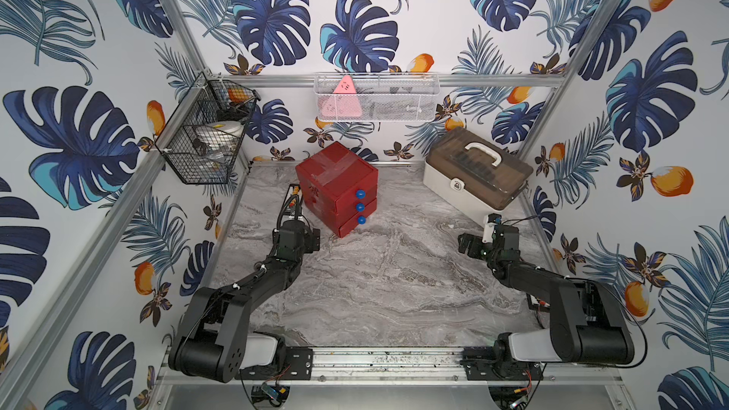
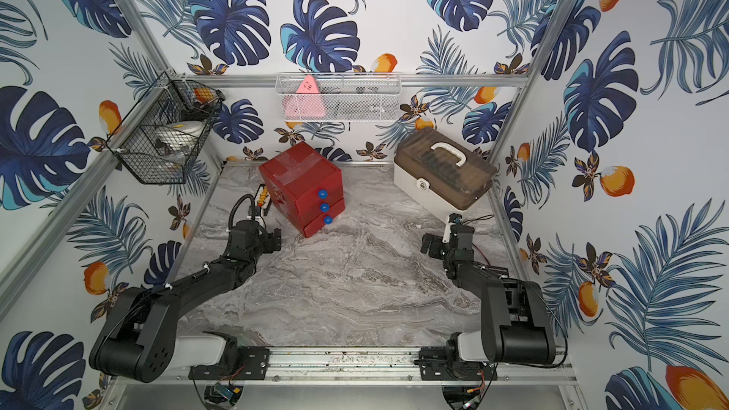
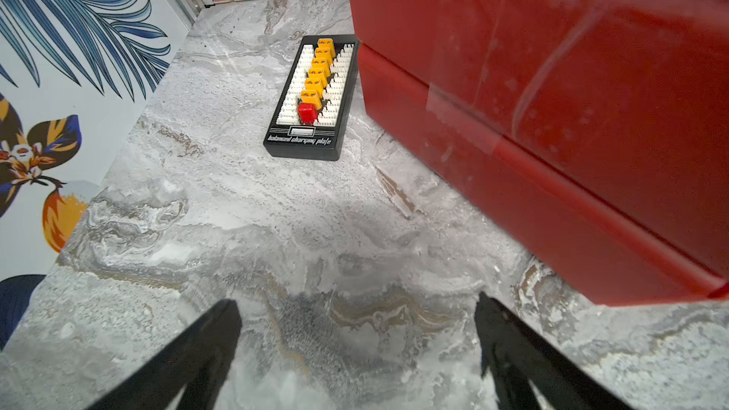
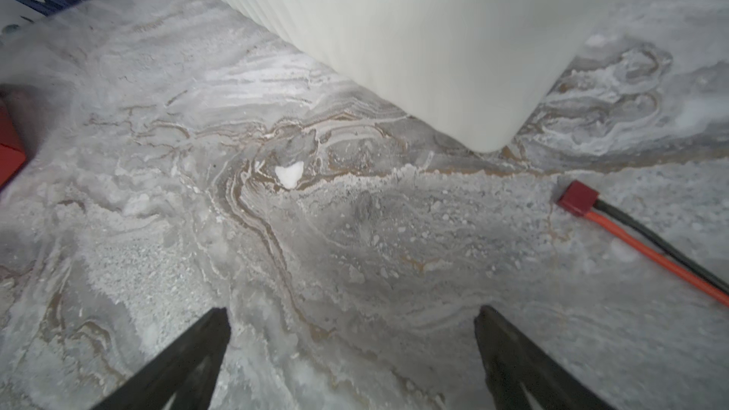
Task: Place the fruit knives into the drawer by color
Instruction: Reset both arms
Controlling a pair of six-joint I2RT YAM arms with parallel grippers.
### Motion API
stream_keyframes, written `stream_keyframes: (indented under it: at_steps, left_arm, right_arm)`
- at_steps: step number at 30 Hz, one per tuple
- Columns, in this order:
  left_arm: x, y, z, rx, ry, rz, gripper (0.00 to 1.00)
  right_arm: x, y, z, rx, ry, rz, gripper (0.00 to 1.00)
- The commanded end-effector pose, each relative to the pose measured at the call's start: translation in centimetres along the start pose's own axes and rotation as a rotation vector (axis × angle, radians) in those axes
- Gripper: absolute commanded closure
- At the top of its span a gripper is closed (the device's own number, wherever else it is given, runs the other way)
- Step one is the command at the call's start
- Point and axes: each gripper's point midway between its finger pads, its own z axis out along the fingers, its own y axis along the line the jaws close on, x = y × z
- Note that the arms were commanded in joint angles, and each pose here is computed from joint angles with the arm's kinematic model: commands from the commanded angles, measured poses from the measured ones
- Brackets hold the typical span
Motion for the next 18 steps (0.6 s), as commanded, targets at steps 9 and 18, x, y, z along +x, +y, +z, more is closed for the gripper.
stream_keyframes:
  at_steps: [9,18]
  left_arm:
    - [-0.9,-1.6,1.6,0.124,-0.150,-0.046,0.01]
    - [-0.1,-0.8,3.1,0.108,-0.215,-0.060,0.01]
  right_arm:
    - [-4.4,0.7,2.3,-0.039,-0.144,-0.065,0.00]
    - [-3.9,2.1,4.2,-0.145,-0.092,-0.128,0.00]
